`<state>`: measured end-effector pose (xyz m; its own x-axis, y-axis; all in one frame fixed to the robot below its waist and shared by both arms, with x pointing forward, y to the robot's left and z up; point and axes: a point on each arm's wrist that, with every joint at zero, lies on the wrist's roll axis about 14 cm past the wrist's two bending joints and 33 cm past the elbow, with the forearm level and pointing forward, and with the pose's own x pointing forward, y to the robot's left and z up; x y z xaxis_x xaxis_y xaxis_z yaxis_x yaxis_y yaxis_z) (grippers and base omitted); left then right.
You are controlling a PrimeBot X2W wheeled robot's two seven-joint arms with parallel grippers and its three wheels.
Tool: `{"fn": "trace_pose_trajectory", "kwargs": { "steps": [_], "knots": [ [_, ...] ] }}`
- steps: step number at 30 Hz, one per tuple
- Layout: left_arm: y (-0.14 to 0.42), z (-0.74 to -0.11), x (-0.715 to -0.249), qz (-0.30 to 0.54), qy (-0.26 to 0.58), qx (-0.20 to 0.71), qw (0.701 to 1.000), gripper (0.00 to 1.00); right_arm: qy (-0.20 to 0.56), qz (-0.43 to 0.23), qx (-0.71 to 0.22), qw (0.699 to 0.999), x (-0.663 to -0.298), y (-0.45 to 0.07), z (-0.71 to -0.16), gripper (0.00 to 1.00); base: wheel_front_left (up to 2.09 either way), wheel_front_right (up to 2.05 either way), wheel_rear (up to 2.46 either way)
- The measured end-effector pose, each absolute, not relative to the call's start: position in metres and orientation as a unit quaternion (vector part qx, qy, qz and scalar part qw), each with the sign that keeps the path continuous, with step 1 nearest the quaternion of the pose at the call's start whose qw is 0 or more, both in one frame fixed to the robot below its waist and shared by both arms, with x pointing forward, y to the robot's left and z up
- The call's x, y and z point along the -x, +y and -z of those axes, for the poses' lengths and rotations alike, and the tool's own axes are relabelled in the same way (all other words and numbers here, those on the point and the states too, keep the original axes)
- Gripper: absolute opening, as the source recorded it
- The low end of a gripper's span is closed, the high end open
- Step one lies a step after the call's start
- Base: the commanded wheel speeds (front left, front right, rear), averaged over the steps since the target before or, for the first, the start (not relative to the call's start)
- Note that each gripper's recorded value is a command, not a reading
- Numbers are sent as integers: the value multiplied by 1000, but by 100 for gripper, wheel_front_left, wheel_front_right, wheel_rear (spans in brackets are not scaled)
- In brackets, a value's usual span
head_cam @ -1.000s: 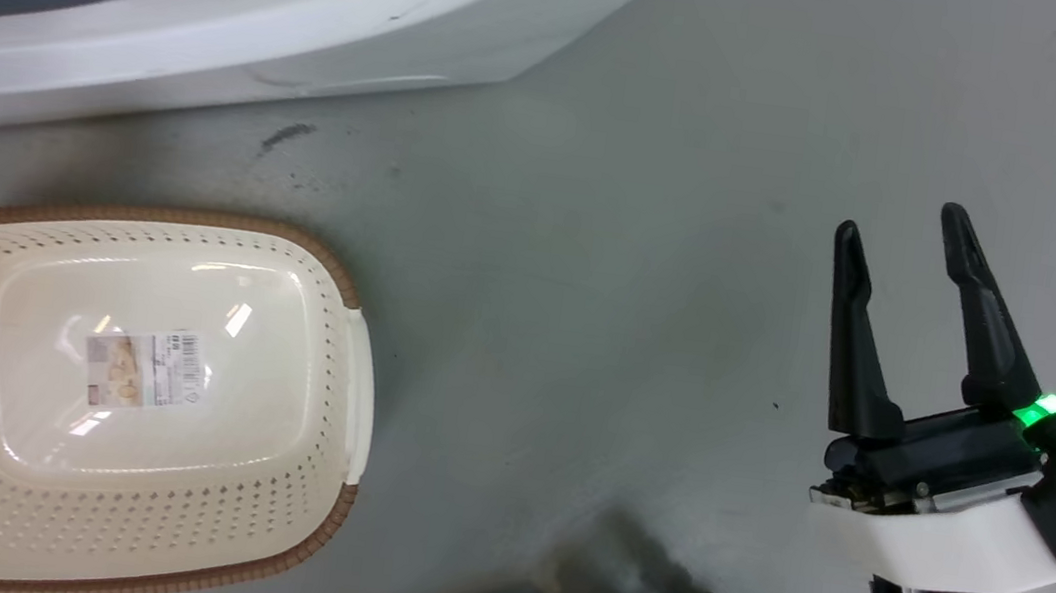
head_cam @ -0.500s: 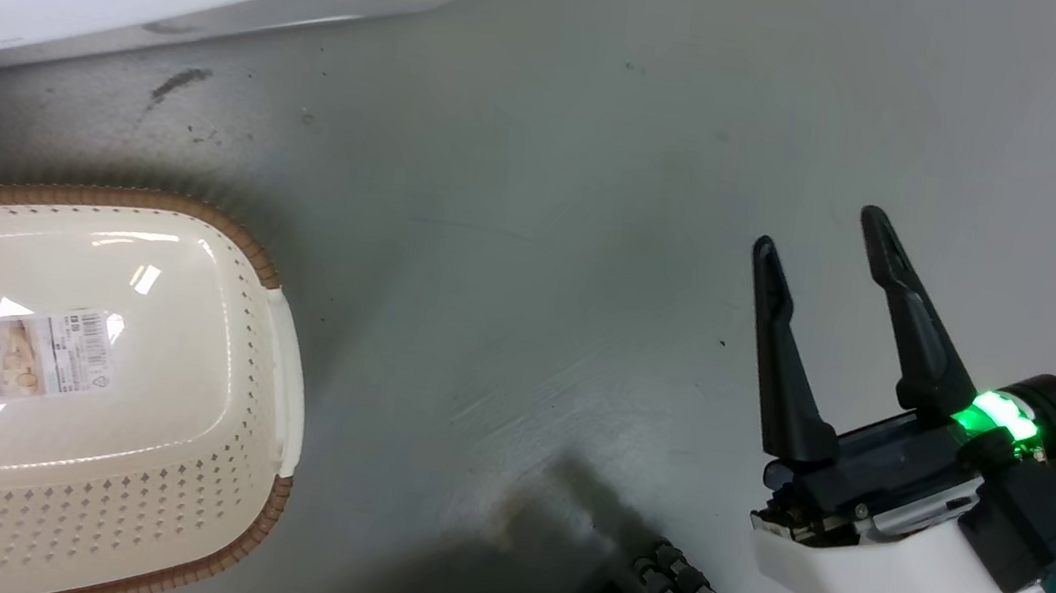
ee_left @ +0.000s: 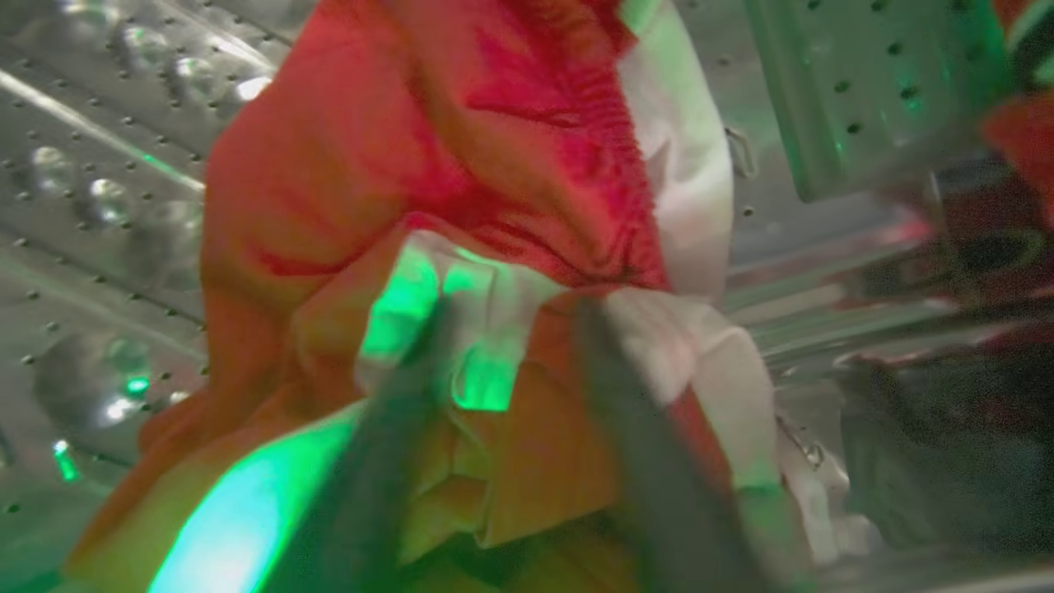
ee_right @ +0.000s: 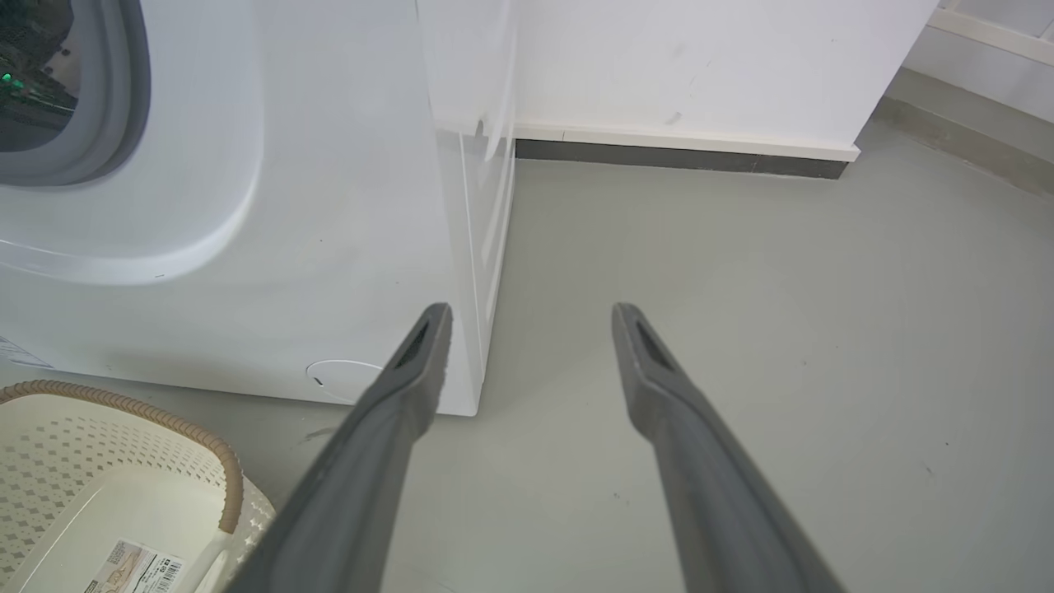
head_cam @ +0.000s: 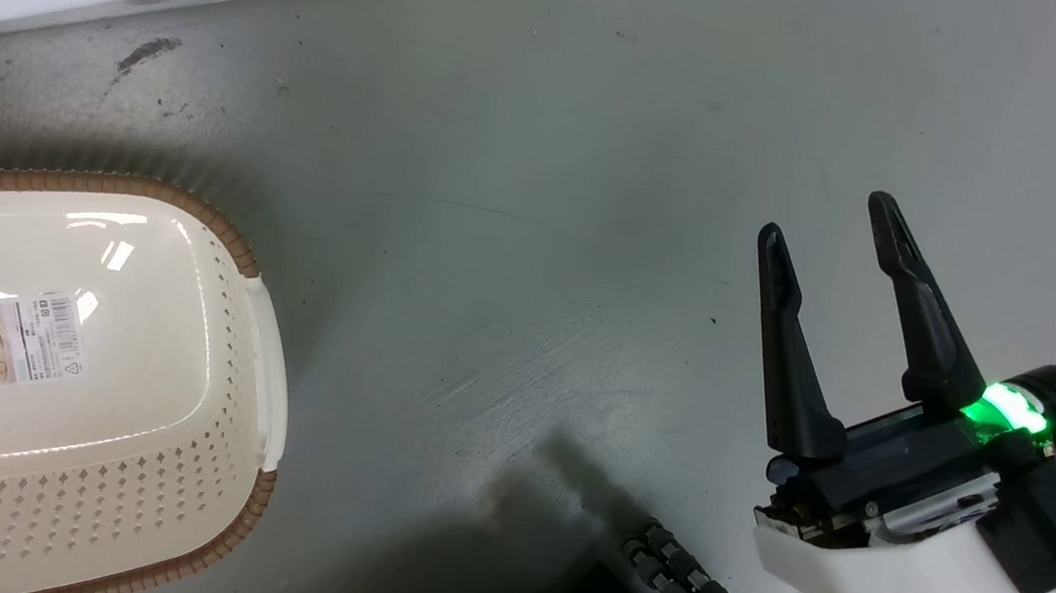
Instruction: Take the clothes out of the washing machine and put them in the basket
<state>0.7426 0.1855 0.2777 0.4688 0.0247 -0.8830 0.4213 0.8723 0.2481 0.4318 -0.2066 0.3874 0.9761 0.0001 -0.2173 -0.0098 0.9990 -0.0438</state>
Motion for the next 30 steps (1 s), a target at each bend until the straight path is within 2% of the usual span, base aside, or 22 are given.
{"fn": "trace_pose_trajectory", "kwargs": {
  "steps": [7, 19, 30],
  "knots": [
    [183, -289, -755, 124, 458, -222, 852, 0, 102, -6, 21, 995, -436, -205, -390, 100, 0, 0, 0],
    [154, -358, -774, 142, 290, -180, 929, 0, 51, -8, 38, 998, -445, -209, -423, 100, 0, 0, 0],
    [136, -415, -728, 152, 133, -114, 973, 0, -11, -17, 45, 999, -444, -203, -469, 100, 0, 0, 0]
  ]
}}
